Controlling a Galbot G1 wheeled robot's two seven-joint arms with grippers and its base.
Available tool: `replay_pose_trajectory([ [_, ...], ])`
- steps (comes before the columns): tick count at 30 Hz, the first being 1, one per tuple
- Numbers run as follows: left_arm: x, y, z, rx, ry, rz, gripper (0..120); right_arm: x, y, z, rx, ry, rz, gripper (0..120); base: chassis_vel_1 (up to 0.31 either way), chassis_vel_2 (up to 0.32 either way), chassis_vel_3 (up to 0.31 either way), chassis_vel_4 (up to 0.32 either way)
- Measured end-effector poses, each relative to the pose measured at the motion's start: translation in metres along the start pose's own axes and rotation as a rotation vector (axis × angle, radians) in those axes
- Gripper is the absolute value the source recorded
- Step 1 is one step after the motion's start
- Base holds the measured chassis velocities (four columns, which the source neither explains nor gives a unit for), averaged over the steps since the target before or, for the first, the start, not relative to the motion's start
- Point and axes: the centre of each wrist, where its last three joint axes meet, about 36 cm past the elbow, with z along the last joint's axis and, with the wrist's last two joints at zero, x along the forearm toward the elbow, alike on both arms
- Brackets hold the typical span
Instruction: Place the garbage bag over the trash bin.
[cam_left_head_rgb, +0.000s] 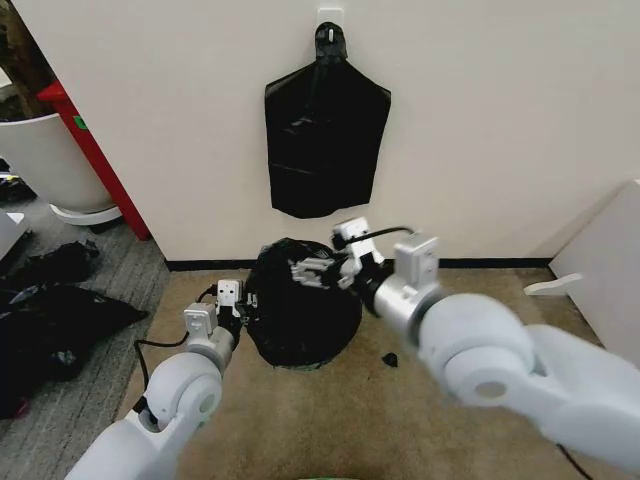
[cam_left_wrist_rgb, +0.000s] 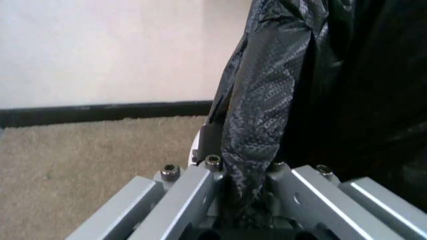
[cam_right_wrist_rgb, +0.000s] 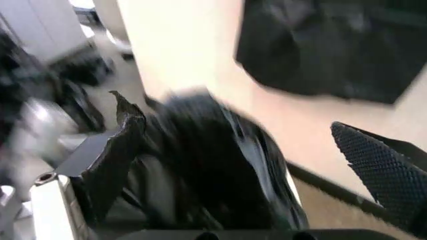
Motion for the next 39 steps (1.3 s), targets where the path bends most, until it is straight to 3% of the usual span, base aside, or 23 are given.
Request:
replay_pose_trajectory([
  [8,0.01,-0.001,-0.005,-0.031,-0.022,0.036,0,-0.011,-0.007,0.022,-0.046,0.036,0.037,95,0.0,0.0,0.0,0.0],
  [26,0.019,-0.004,-0.005,-0.047,-0.045,0.066,0,-0.014,-0.01,0.031,-0.073,0.053,0.091,32,0.0,0.0,0.0,0.0],
  [31,0.019,-0.004,-0.001,-0.051,-0.042,0.082,0,-0.012,-0.011,0.031,-0.084,0.048,0.1,10,0.0,0.0,0.0,0.0],
  [35,0.019,-0.003,0.0,-0.053,-0.041,0.094,0,-0.013,-0.013,0.032,-0.092,0.046,0.114,0,0.0,0.0,0.0,0.0],
  [39,0.017,0.0,0.003,-0.06,-0.039,0.101,0,-0.012,-0.013,0.029,-0.103,0.043,0.12,0,0.0,0.0,0.0,0.0],
])
